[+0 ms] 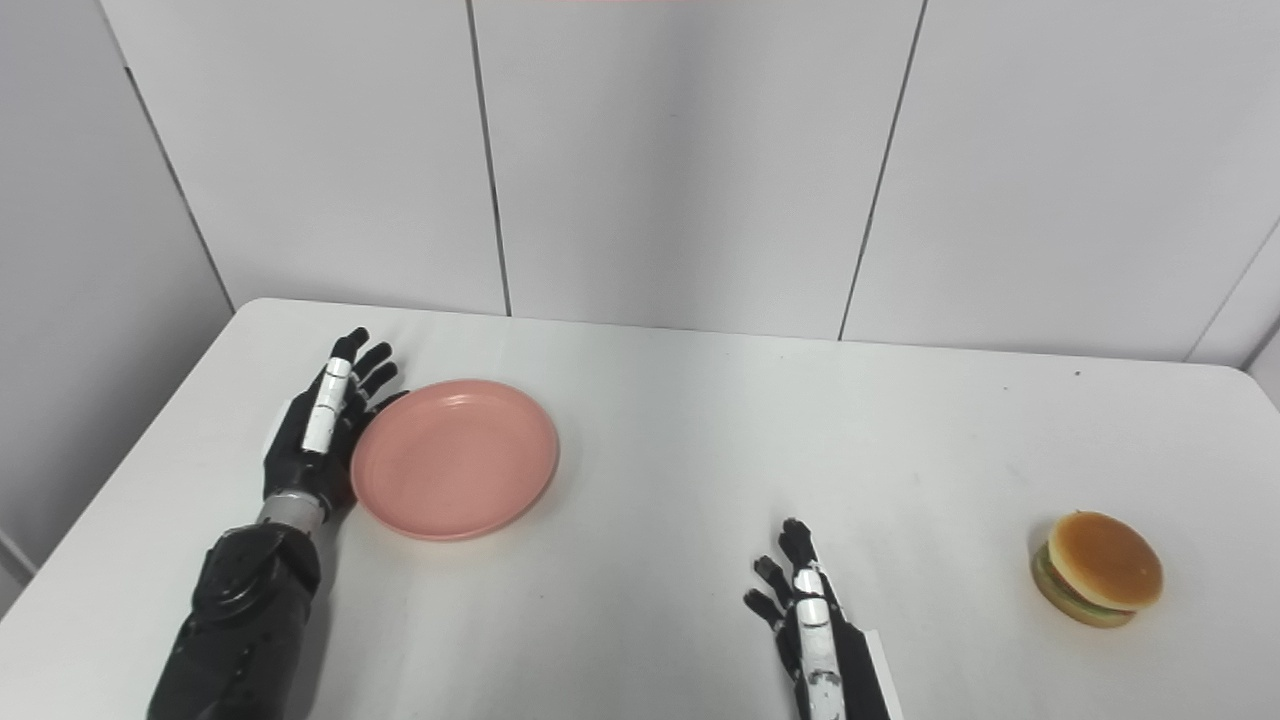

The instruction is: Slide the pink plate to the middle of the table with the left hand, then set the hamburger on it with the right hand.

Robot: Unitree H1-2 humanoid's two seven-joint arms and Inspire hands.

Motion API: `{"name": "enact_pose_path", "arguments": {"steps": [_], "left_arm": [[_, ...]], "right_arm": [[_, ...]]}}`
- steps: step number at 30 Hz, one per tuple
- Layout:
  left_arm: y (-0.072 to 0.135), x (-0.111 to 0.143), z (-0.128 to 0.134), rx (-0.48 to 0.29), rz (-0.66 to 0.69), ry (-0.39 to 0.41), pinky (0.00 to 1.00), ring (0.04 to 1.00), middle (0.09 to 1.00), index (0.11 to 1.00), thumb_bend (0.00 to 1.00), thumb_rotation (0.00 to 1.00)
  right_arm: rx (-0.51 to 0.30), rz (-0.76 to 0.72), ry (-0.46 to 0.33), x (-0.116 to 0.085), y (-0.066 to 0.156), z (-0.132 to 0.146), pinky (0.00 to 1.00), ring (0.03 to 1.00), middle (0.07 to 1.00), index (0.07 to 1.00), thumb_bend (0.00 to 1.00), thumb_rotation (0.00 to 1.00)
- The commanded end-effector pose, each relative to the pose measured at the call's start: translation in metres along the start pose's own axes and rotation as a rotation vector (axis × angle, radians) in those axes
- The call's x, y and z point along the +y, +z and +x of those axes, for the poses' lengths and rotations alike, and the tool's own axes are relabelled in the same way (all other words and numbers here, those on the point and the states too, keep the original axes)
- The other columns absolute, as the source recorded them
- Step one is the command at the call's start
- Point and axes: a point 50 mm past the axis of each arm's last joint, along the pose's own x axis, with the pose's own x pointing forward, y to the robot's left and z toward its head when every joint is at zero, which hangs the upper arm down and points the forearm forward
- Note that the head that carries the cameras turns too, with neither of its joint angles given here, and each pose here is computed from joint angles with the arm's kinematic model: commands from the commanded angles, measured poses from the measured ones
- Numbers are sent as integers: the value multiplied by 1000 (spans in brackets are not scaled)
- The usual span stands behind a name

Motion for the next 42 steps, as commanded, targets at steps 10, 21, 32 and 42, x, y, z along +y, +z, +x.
{"name": "enact_pose_path", "arguments": {"steps": [10, 21, 32, 42], "left_arm": [[-19, -33, -6, 25, -72, 2, 773, 905, 877, 898, 878, 692], [-40, -61, -19, 65, -112, 17, 762, 906, 901, 946, 872, 720], [-44, -84, -30, 39, -159, -29, 790, 924, 918, 978, 806, 713], [-39, -99, -27, 28, -148, -60, 829, 910, 901, 973, 835, 700]], "right_arm": [[69, -3, -26, -1, -12, -35, 864, 916, 974, 956, 673, 1000], [75, -31, -25, 13, -14, -34, 823, 891, 967, 950, 728, 1000], [77, -58, -27, 29, -21, -32, 807, 875, 959, 939, 729, 1000], [77, -75, -29, 41, -23, -30, 792, 883, 961, 943, 695, 1000]]}}
